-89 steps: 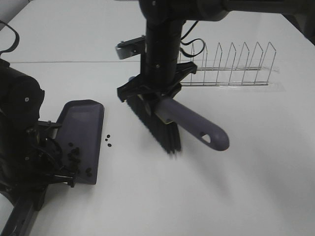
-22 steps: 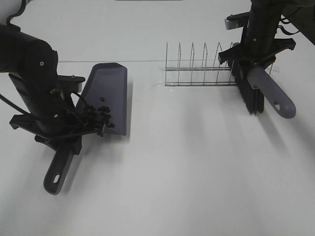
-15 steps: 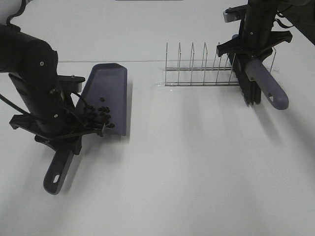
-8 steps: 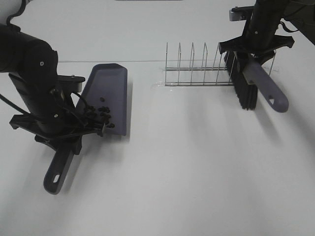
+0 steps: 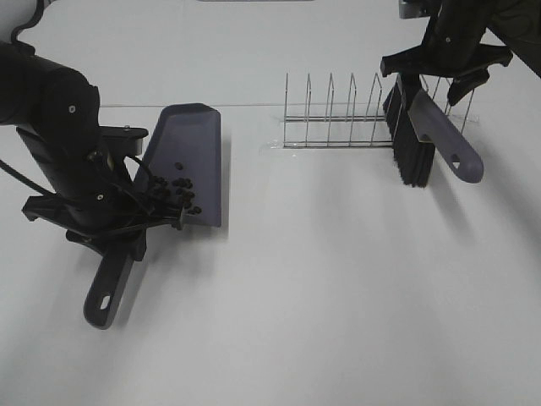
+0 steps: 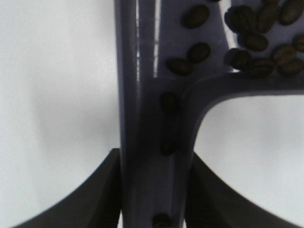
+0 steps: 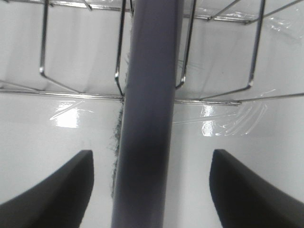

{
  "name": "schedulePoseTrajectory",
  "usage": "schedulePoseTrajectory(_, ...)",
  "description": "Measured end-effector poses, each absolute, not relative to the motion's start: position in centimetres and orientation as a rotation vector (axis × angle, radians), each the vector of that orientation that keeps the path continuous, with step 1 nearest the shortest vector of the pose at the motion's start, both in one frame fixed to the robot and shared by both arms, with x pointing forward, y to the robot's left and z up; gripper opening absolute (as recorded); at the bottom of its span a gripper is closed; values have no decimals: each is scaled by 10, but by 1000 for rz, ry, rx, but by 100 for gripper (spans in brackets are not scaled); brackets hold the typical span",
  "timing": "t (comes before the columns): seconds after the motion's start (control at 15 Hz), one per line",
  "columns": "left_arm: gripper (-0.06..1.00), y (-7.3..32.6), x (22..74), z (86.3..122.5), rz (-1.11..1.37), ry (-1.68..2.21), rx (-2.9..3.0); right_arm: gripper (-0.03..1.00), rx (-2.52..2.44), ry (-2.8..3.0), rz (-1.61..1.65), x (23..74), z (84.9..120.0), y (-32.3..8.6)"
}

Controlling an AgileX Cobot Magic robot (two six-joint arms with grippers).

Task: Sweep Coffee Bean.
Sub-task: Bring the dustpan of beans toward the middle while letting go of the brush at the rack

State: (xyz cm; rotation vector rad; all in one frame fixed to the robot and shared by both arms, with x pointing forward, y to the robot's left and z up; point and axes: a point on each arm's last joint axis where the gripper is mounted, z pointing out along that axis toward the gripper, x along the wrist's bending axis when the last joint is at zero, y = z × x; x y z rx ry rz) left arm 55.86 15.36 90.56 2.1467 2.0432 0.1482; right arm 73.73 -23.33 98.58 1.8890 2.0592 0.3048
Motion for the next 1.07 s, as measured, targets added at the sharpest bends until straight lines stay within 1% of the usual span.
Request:
schedulePoseTrajectory(0.07, 35, 153, 559, 906, 143, 2044, 2131, 68, 1886, 2051, 323, 736, 994, -233)
schedulePoseTrajectory(0.2, 35, 151, 560, 906, 123, 2051, 2090, 68, 1878, 2022, 396, 730, 1021, -232)
schedulePoseTrajectory(0.33, 35, 150, 560, 897, 103, 2074, 2097, 68, 1876, 2009, 426, 727, 1033, -232)
schedulePoseTrajectory(0.47, 35, 147, 561, 881, 40, 2116, 2117, 68, 1893, 2013, 413, 725, 1033, -232)
schedulePoseTrajectory(0.67, 35, 143, 562, 881, 3, 2084, 2107, 68, 1900, 2017, 402, 724, 1033, -233)
schedulePoseTrajectory(0.8, 35, 140, 560, 877, -63, 2074, 2105, 68, 1909, 2025, 387, 723, 1032, -233)
schedulePoseTrajectory(0.87, 37, 138, 560, 877, -88, 2071, 2093, 68, 1909, 2025, 386, 723, 1032, -233)
schedulePoseTrajectory(1.07, 55, 136, 559, 877, -116, 2071, 2083, 68, 1920, 2035, 364, 721, 1032, -233)
